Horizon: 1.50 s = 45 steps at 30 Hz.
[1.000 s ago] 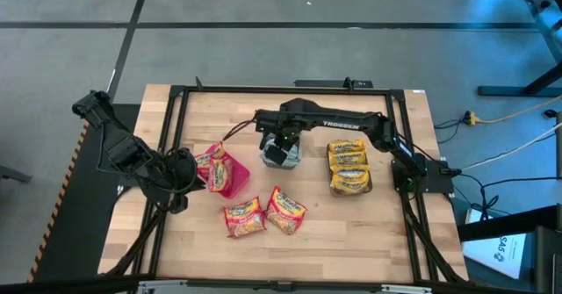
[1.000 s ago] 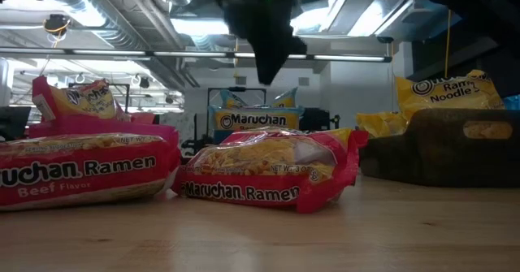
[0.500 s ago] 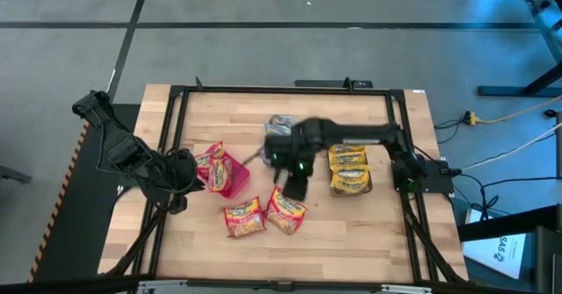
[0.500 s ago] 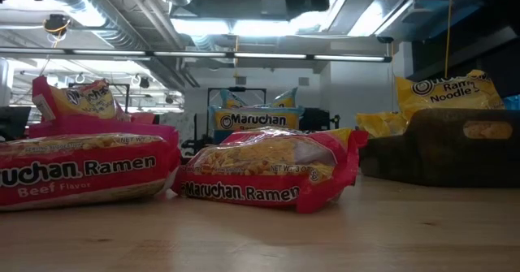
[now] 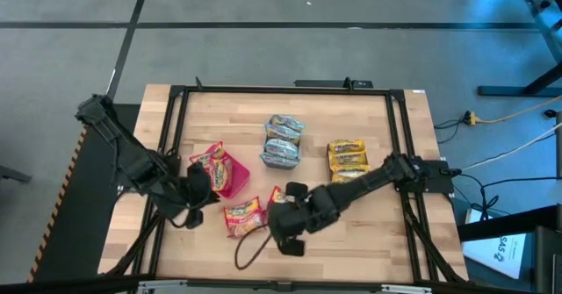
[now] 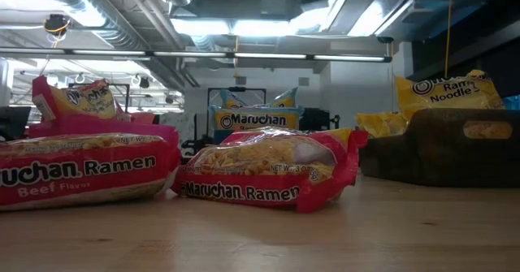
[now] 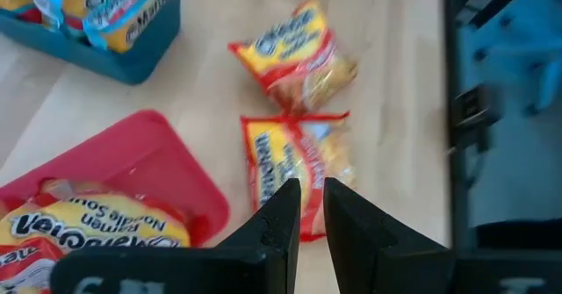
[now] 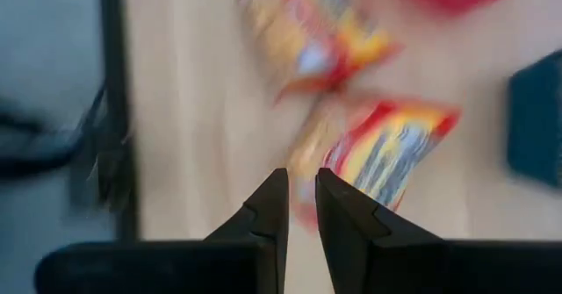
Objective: Sort Maruchan noodles
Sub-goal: Adjust the red noodle pack in the red bin
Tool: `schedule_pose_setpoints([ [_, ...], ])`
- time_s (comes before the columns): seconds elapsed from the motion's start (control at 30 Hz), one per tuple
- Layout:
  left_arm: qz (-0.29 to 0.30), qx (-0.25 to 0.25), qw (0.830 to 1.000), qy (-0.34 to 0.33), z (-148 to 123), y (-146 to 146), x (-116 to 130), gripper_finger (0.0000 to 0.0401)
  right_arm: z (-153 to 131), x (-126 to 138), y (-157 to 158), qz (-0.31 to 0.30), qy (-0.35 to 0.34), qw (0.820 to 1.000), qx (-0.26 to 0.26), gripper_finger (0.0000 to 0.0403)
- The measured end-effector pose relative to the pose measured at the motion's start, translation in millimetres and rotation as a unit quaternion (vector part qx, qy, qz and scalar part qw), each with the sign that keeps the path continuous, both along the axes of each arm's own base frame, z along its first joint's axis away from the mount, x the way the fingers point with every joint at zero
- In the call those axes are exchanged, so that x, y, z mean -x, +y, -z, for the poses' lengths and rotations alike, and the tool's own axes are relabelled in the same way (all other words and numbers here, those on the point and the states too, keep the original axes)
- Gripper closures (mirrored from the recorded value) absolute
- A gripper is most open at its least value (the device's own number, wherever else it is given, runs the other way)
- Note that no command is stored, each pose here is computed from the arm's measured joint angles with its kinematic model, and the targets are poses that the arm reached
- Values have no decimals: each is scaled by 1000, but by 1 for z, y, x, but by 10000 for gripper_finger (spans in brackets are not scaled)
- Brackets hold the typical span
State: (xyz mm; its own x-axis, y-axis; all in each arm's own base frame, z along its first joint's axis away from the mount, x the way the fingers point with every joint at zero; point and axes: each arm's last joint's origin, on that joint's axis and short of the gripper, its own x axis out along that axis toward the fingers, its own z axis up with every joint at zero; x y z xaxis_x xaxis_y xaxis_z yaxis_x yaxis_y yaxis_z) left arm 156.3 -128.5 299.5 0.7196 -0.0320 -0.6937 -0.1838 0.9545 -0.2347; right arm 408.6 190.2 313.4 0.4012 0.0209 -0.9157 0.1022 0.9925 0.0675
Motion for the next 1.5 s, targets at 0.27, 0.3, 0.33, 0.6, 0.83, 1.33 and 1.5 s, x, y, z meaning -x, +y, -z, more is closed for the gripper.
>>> schedule_pose_setpoints([
  [0.27,-2,-34,994,107,28,-10,-7,354,9,-20,3,85,-93,991,38,343],
  [0.3,-14,-25,992,120,29,-9,-6,354,9,-23,1,88,-98,991,34,343],
  [0.33,-30,-17,991,130,30,-8,-5,354,10,-26,-1,91,-99,990,33,343],
  [0.6,-198,-18,969,148,33,13,4,354,8,-40,-24,115,-117,986,9,343],
  [0.83,-248,3,950,191,36,31,-7,354,8,-52,-52,115,-98,987,-54,343],
  [1.33,-324,-6,931,170,35,57,-19,320,8,-54,-62,74,-92,992,-34,343],
  [1.5,-368,20,913,176,44,62,-19,290,11,-51,-67,56,-72,996,10,342],
])
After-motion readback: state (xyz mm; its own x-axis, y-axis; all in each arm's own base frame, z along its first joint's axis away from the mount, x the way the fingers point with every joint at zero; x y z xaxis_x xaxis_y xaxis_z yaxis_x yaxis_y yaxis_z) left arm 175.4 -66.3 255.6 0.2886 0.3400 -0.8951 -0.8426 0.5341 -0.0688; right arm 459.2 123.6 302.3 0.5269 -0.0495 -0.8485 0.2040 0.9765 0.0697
